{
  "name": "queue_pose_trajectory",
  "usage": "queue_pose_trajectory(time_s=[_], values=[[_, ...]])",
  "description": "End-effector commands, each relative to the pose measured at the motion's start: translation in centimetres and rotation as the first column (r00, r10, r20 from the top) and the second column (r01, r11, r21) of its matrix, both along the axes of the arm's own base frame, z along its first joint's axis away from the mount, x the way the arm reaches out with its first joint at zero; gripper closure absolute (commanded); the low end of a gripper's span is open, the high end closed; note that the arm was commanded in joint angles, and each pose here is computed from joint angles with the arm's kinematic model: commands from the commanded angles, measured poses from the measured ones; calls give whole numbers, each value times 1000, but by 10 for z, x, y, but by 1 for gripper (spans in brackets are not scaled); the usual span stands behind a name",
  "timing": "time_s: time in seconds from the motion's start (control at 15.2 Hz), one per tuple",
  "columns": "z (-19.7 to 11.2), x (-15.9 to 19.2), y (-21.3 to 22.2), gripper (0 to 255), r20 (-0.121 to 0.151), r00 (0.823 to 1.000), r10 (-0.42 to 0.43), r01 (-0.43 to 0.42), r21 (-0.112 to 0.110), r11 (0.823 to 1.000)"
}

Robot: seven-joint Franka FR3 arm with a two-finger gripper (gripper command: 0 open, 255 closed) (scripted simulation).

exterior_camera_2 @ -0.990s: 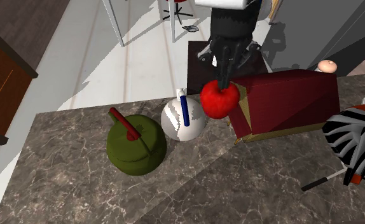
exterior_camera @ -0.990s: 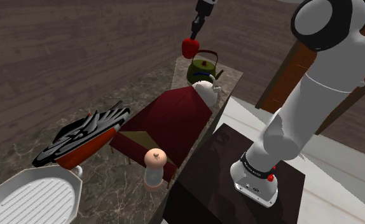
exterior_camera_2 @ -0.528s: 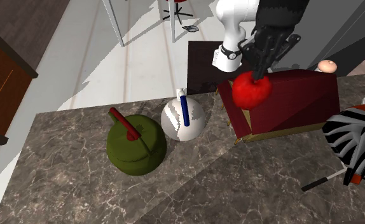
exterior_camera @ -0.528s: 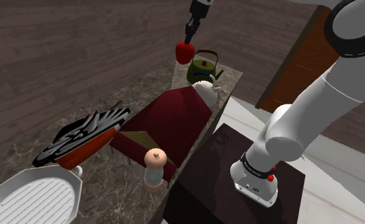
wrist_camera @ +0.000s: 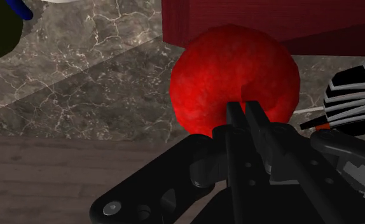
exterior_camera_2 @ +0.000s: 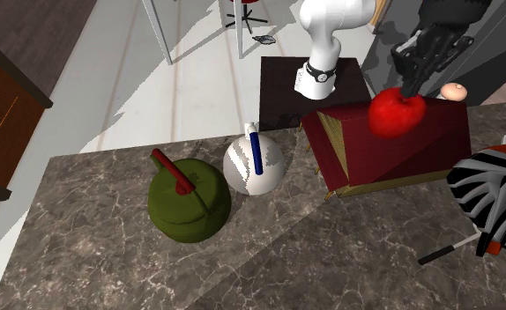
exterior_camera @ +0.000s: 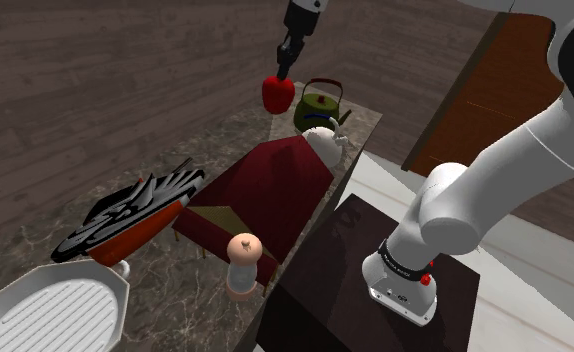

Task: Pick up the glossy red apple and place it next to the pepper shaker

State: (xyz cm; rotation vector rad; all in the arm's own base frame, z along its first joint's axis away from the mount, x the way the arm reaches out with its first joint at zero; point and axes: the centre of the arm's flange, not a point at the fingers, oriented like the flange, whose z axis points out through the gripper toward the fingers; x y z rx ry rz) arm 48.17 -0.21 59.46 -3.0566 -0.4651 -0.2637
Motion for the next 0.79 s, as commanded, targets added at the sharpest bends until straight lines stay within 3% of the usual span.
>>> queue_pose_trajectory(time_s=[0.0, 0.73], values=[[1, -10, 23, 255, 0, 1000, -2, 2, 0, 1000], [1, -60, 159, 255, 0, 1000, -2, 2, 0, 1000]])
